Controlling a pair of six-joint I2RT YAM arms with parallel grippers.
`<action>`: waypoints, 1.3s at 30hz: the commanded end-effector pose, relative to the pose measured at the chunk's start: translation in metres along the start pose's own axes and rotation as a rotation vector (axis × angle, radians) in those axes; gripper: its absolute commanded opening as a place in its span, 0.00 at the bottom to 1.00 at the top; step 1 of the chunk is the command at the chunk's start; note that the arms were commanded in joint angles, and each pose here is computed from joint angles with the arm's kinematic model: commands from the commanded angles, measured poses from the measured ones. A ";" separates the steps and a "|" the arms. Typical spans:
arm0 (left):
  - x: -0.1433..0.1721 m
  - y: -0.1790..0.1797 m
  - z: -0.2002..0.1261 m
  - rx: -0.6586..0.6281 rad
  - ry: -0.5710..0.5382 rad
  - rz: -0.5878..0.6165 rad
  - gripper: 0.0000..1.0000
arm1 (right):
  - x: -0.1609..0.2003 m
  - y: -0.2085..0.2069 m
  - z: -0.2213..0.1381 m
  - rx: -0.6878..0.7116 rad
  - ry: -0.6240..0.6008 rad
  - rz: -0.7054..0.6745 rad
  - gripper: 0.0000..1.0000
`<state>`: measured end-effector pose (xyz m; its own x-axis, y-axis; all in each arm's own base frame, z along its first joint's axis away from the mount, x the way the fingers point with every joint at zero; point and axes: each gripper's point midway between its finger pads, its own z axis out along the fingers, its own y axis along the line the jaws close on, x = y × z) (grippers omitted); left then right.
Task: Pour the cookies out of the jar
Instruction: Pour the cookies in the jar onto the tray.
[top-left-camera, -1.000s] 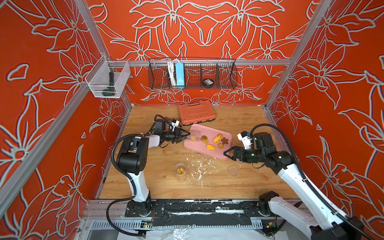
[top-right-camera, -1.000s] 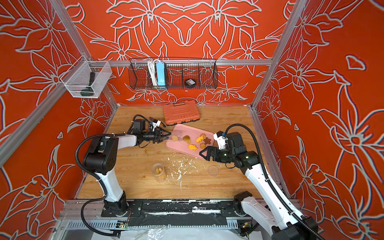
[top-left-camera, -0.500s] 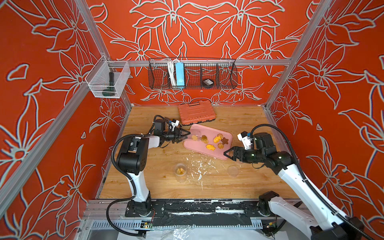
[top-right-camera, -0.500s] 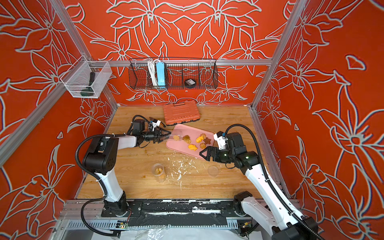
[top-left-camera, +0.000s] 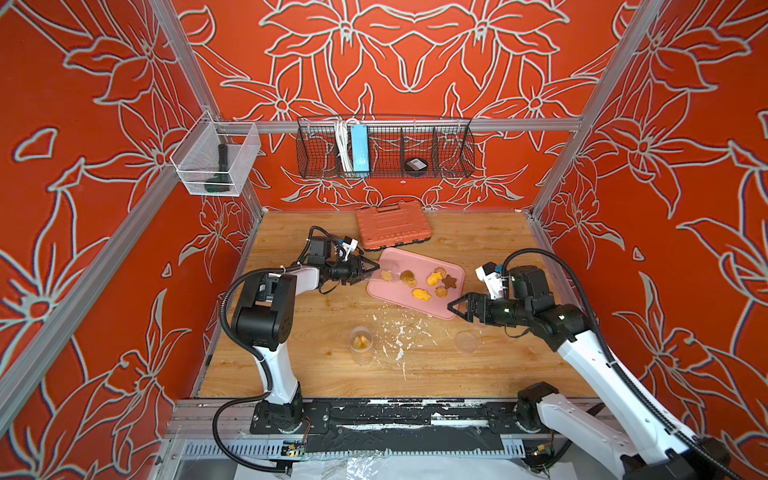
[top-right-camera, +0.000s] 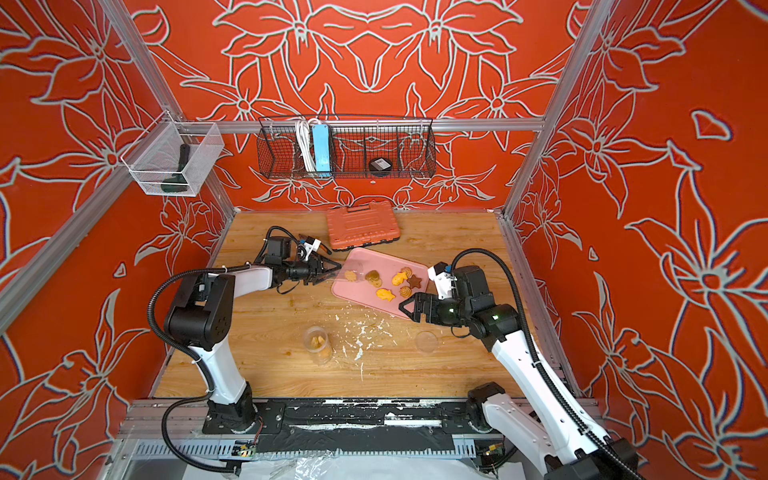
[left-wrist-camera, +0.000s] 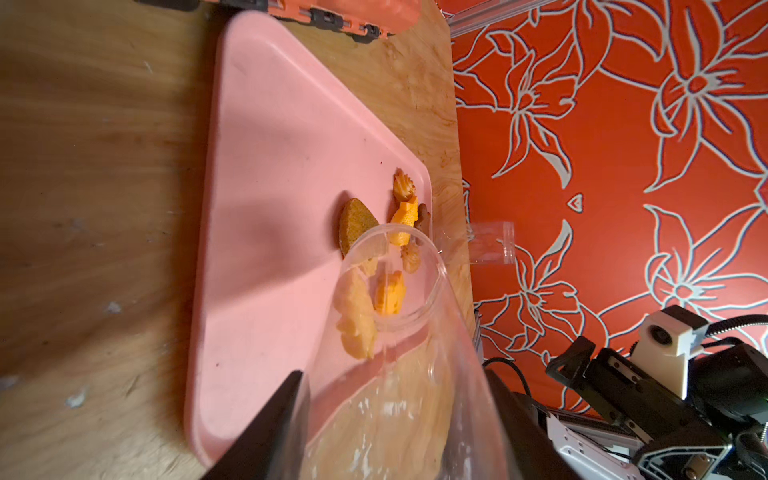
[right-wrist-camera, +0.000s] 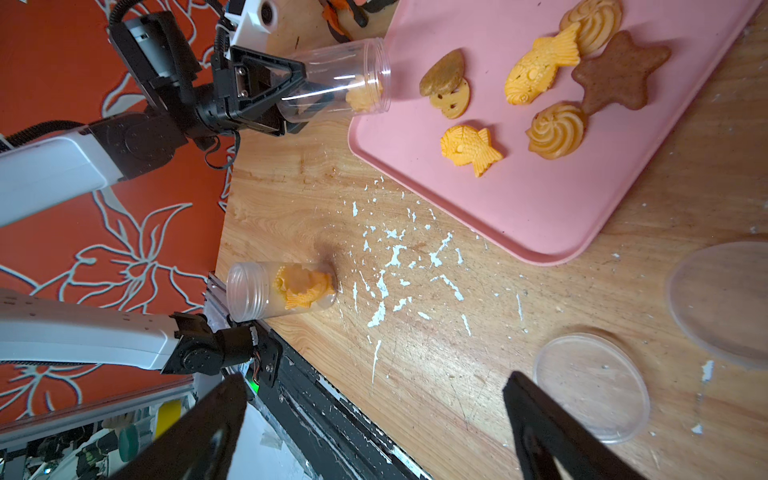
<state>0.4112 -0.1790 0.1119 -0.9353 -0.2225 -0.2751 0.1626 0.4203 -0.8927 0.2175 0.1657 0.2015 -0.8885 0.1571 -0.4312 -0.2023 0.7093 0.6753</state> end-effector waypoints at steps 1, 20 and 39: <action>-0.002 -0.024 -0.006 0.093 -0.007 0.028 0.58 | -0.004 0.016 -0.001 -0.105 -0.033 0.010 0.99; -0.011 -0.015 -0.014 -0.062 -0.039 0.086 0.58 | -0.014 0.041 -0.015 -0.253 -0.133 0.039 0.99; -0.003 -0.025 -0.010 0.074 -0.012 0.038 0.59 | -0.010 0.039 -0.016 -0.227 -0.107 0.066 0.99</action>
<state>0.4077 -0.1801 0.1300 -0.9296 -0.2272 -0.2902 0.1905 0.3779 -0.9061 0.2123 0.1826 0.2362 -0.8608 0.2698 -0.4315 -0.2437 0.5259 0.8149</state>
